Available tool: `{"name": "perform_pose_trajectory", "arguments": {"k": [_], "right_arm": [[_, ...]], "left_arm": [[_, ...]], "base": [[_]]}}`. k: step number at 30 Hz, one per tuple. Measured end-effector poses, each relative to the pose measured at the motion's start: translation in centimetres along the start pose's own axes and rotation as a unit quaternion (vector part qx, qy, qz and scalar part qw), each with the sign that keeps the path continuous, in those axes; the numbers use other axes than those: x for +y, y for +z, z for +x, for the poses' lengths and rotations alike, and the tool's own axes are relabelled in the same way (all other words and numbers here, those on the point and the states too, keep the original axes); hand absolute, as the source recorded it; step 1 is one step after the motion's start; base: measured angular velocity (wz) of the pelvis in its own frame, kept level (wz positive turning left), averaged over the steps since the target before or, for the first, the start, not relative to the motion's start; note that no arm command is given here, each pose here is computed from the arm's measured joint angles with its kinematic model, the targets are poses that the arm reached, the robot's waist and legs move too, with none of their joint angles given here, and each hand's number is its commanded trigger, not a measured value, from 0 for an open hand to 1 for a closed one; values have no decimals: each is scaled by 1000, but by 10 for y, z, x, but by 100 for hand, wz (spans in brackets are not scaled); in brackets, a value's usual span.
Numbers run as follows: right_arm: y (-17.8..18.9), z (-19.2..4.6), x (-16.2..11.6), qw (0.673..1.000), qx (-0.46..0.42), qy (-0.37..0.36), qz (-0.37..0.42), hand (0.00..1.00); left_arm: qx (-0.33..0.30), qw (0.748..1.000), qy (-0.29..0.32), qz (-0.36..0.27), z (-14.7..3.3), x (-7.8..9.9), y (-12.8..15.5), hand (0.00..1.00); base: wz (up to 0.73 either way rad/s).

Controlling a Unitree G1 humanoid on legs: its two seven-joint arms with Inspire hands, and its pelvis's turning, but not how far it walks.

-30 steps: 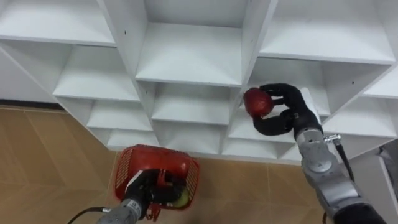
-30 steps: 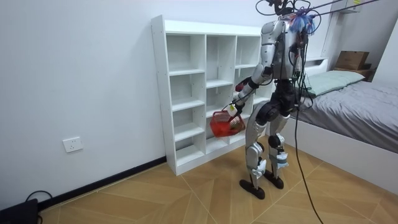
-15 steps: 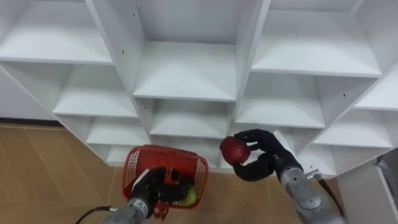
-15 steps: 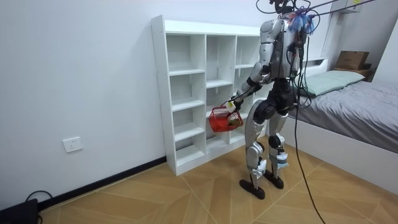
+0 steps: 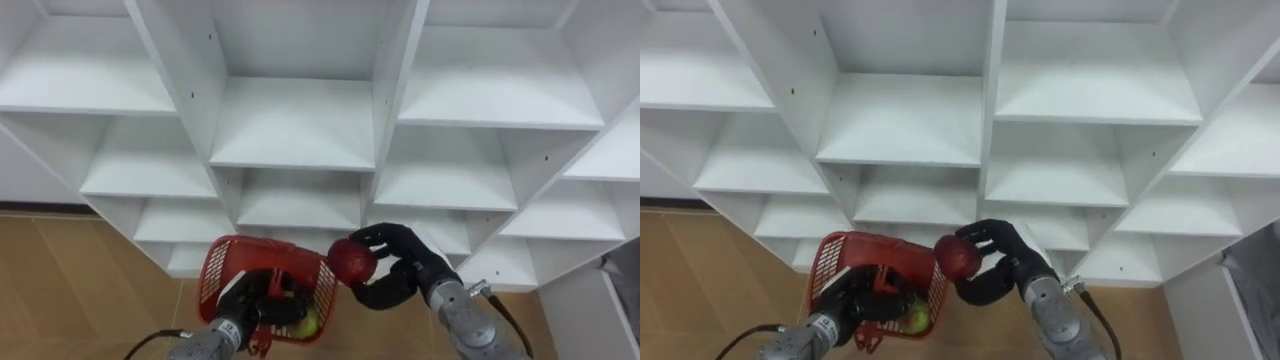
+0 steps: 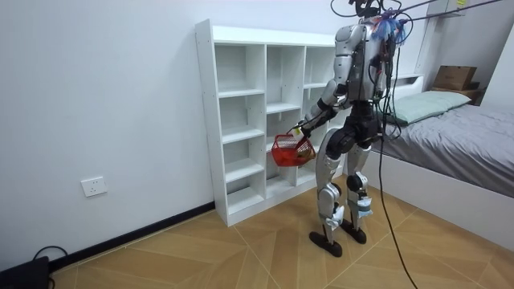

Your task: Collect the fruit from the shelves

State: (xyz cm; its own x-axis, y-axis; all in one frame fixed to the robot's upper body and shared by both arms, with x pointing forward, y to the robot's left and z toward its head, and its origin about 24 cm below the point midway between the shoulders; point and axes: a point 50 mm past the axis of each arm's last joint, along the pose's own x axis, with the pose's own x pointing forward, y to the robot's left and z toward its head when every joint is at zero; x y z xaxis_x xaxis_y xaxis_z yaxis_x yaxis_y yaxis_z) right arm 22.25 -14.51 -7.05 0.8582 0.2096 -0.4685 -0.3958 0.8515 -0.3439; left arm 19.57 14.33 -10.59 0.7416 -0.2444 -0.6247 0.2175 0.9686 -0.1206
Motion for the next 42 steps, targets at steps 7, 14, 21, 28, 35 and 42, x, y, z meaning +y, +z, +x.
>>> {"name": "perform_pose_trajectory", "arguments": {"k": [7,14,21,28,35,42], "right_arm": [[-9,-1,3,1000,20,3,-2,100],[-13,-2,8,999,28,13,-7,100],[-21,-3,14,998,47,29,-13,100],[-23,-3,14,998,51,29,-12,100],[-28,-4,15,998,61,31,-13,100],[-27,-4,17,997,61,34,-13,100]], "left_arm": [[-3,1000,-29,10,2,-11,1,100],[-5,999,-42,14,2,-16,0,100],[-8,999,-46,12,2,-15,1,100],[-8,999,-52,12,2,-17,1,100],[-7,998,-57,13,2,-19,1,100],[-7,998,-64,12,2,-22,1,100]], "base": [[0],[-1],[0],[0],[0],[0]]}}
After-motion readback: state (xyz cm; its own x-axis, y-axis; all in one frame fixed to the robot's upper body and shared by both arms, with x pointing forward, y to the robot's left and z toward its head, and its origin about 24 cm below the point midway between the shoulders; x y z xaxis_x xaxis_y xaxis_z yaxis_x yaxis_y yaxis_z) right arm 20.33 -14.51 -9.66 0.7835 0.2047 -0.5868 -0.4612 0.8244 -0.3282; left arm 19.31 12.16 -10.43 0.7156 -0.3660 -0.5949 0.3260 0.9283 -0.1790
